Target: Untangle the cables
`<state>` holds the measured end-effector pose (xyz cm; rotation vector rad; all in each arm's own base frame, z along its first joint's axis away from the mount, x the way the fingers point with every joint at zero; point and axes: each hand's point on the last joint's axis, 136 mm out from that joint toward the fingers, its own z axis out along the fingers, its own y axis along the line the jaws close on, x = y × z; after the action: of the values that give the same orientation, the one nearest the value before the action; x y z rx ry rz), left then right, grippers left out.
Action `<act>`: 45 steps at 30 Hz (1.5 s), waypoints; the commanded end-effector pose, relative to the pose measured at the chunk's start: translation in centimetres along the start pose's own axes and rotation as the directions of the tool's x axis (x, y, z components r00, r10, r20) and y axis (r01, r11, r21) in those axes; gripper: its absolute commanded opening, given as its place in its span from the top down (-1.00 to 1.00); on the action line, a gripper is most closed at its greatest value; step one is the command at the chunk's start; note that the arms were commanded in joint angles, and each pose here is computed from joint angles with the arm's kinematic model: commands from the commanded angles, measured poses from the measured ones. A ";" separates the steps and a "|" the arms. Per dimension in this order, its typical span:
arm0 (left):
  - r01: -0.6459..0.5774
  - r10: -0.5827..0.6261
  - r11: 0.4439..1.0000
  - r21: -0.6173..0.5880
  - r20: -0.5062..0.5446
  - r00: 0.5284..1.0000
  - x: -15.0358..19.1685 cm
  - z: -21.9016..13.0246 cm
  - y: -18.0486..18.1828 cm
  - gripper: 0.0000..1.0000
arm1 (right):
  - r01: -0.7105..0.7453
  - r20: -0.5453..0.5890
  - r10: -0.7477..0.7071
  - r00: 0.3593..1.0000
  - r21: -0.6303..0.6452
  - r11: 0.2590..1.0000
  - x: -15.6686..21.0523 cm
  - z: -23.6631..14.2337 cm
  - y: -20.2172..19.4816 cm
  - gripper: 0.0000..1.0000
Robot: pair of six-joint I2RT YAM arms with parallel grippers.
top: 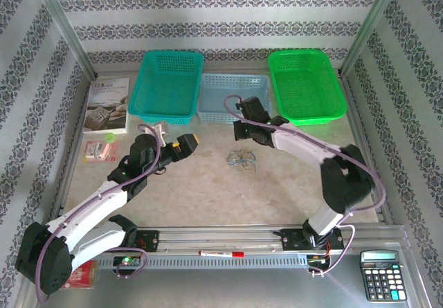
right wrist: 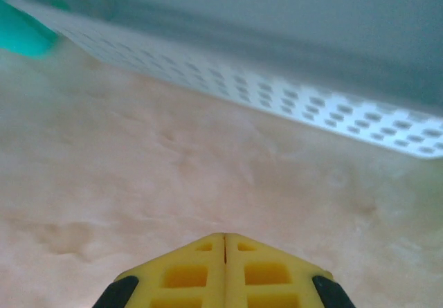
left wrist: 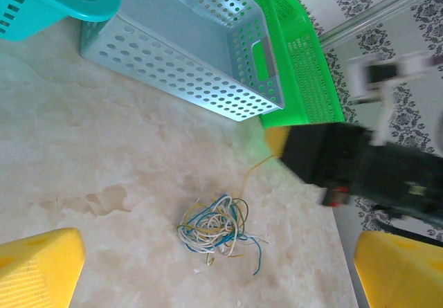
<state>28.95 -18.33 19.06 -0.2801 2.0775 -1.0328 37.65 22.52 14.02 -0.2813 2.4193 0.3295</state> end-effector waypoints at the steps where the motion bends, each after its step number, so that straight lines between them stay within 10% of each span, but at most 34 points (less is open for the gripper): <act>1: -0.025 0.025 0.999 0.025 0.002 1.000 0.3 0.0 -0.6 -1.00 | -0.006 0.062 0.011 0.998 -0.076 0.997 -1.4 -3.5 1.6 1.00; 26: -0.243 0.247 0.959 0.148 -0.006 0.969 0.7 -0.3 -3.6 -1.00 | 0.013 0.299 0.113 0.948 -0.391 0.920 -6.3 -17.4 9.0 1.00; 45: -0.579 0.584 0.801 0.153 0.008 0.811 4.2 4.8 -7.3 -1.00 | 0.075 0.286 0.058 0.957 -0.434 0.898 -6.0 -17.4 13.0 1.00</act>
<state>26.78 -27.45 17.76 0.4410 2.0468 -0.8754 28.14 29.56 31.73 -0.4121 2.0569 0.8383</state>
